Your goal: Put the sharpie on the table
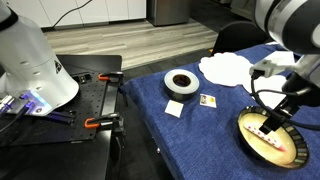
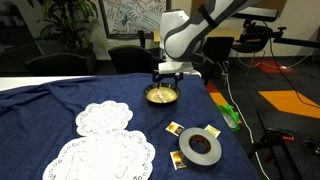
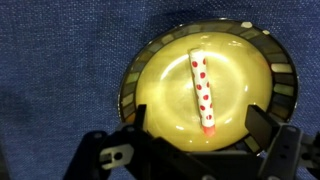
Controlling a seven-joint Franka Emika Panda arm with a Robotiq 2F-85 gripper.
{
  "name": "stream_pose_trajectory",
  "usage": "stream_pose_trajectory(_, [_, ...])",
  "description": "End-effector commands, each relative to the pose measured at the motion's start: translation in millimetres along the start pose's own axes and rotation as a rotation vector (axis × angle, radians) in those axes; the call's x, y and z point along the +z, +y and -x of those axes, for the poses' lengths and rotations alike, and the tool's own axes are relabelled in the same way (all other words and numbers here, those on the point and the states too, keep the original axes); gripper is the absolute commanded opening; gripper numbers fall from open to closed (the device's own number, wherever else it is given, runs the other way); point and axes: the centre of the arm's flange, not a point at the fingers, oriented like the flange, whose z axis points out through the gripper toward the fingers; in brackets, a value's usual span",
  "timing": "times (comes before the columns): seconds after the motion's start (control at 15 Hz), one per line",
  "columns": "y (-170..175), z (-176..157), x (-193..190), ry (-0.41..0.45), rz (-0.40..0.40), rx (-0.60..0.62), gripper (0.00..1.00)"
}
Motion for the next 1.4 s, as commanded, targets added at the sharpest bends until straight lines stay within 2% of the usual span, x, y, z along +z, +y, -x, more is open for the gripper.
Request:
stream_pose_trajectory(0.0, [-9,-17,18,-0.014,0.017,-0.014,1.00])
stream_pose_trajectory(0.47, [-17,-25,48,-0.001,0.044,-0.025,1.00])
stream_pose_trajectory(1.07, [-34,-27,64,0.012,0.047,-0.043,1.00])
stream_pose_trajectory(1.13, [-36,-27,66,0.010,0.049,-0.046,0.95])
stream_pose_trajectory(1.2, [-38,-27,67,0.008,0.051,-0.048,0.84])
stream_pose_trajectory(1.33, [-40,-26,71,0.003,0.057,-0.052,0.77])
